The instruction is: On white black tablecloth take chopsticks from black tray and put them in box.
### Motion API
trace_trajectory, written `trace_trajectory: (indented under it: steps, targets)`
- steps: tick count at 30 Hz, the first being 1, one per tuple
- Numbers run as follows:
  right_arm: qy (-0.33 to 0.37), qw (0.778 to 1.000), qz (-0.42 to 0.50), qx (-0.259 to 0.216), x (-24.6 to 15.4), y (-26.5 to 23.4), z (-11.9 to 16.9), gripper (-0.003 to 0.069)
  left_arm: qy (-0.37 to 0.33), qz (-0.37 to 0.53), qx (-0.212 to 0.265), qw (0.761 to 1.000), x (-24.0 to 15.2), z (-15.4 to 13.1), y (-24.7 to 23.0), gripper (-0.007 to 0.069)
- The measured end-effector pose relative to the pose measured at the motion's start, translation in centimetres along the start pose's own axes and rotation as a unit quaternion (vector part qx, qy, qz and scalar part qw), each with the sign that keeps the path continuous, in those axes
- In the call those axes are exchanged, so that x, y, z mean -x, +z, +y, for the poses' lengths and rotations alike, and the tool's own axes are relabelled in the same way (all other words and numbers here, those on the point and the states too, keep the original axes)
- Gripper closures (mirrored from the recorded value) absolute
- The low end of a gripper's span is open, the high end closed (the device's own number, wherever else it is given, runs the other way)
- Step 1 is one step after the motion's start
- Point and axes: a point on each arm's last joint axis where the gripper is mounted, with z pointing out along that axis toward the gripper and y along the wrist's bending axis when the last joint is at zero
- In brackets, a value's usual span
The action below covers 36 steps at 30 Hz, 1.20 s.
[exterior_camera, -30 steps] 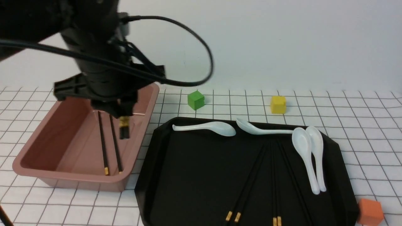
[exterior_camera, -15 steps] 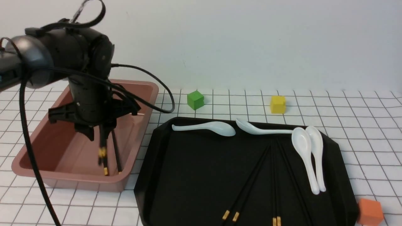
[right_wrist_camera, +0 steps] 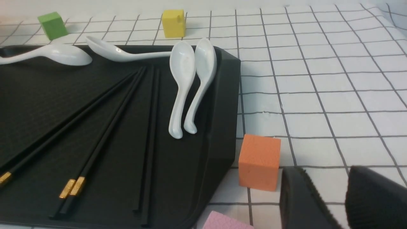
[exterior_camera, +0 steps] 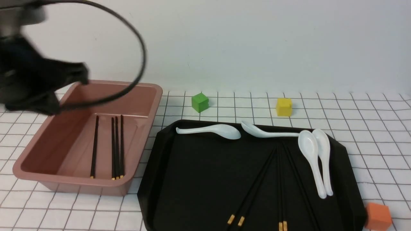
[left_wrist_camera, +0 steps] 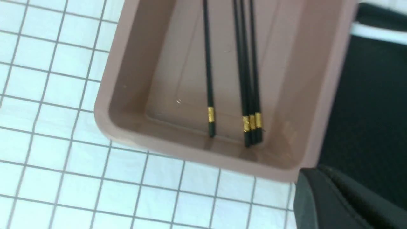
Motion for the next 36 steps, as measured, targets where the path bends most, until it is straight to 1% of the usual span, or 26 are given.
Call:
trace_trajectory:
  steps: [1,3,4,5,6,8,9,10,11,13,14,15,17,18,21,30,36]
  targets:
    - [0.0,1.0,0.0,0.0,0.0,0.0,0.0,0.0419,-0.004,-0.013,-0.018,1.0,-1.3,0.5,-0.7,0.0638]
    - [0.0,1.0,0.0,0.0,0.0,0.0,0.0,0.0419,-0.012,-0.064,-0.074,0.995,-5.8,2.3,-2.0,0.0638]
    - [0.0,1.0,0.0,0.0,0.0,0.0,0.0,0.0419,-0.012,-0.07,-0.094,0.993,-7.0,2.7,-2.2,0.0638]
    - [0.0,1.0,0.0,0.0,0.0,0.0,0.0,0.0419,-0.015,-0.097,-0.109,0.989,-8.8,3.3,-1.8,0.0638]
    - [0.0,1.0,0.0,0.0,0.0,0.0,0.0,0.0419,-0.016,-0.145,-0.14,0.979,-11.1,4.3,-2.3,0.0638]
    - [0.0,1.0,0.0,0.0,0.0,0.0,0.0,0.0419,-0.021,-0.2,-0.171,0.965,-13.7,5.4,-2.3,0.0638]
    - [0.0,1.0,0.0,0.0,0.0,0.0,0.0,0.0419,-0.024,-0.228,-0.2,0.953,-15.2,6.1,-2.2,0.0638]
    - [0.0,1.0,0.0,0.0,0.0,0.0,0.0,0.0419,-0.034,-0.251,-0.202,0.946,-16.2,6.5,-2.0,0.0638]
    - [0.0,1.0,0.0,0.0,0.0,0.0,0.0,0.0419,-0.043,-0.276,-0.217,0.936,-17.3,7.0,-2.3,0.0638]
    - [0.0,1.0,0.0,0.0,0.0,0.0,0.0,0.0419,-0.05,-0.3,-0.23,0.925,-18.3,7.5,-2.4,0.0638]
    - [-0.001,1.0,0.0,0.0,0.0,0.0,0.0,0.0419,-0.052,-0.323,-0.238,0.914,-19.2,8.0,-2.6,0.0638]
    - [-0.001,1.0,0.0,0.0,0.0,0.0,0.0,0.0419,-0.048,-0.345,-0.242,0.906,-19.7,8.4,-2.8,0.0638]
    - [-0.001,1.0,0.0,0.0,0.0,0.0,0.0,0.0419,-0.045,-0.366,-0.246,0.896,-20.1,8.6,-2.8,0.0638]
    - [-0.001,1.0,0.0,0.0,0.0,0.0,0.0,0.0419,-0.041,-0.386,-0.25,0.887,-20.3,8.8,-2.8,0.0638]
    - [-0.001,1.0,0.0,0.0,0.0,0.0,0.0,0.0419,-0.037,-0.402,-0.252,0.879,-20.4,8.8,-2.5,0.0638]
    - [-0.001,1.0,0.0,0.0,0.0,0.0,0.0,0.0419,-0.035,-0.369,-0.234,0.899,-20.5,8.7,-1.3,0.0638]
    - [-0.001,1.0,0.0,0.0,0.0,0.0,0.0,0.0419,-0.034,-0.362,-0.233,0.902,-20.6,8.7,-1.1,0.0638]
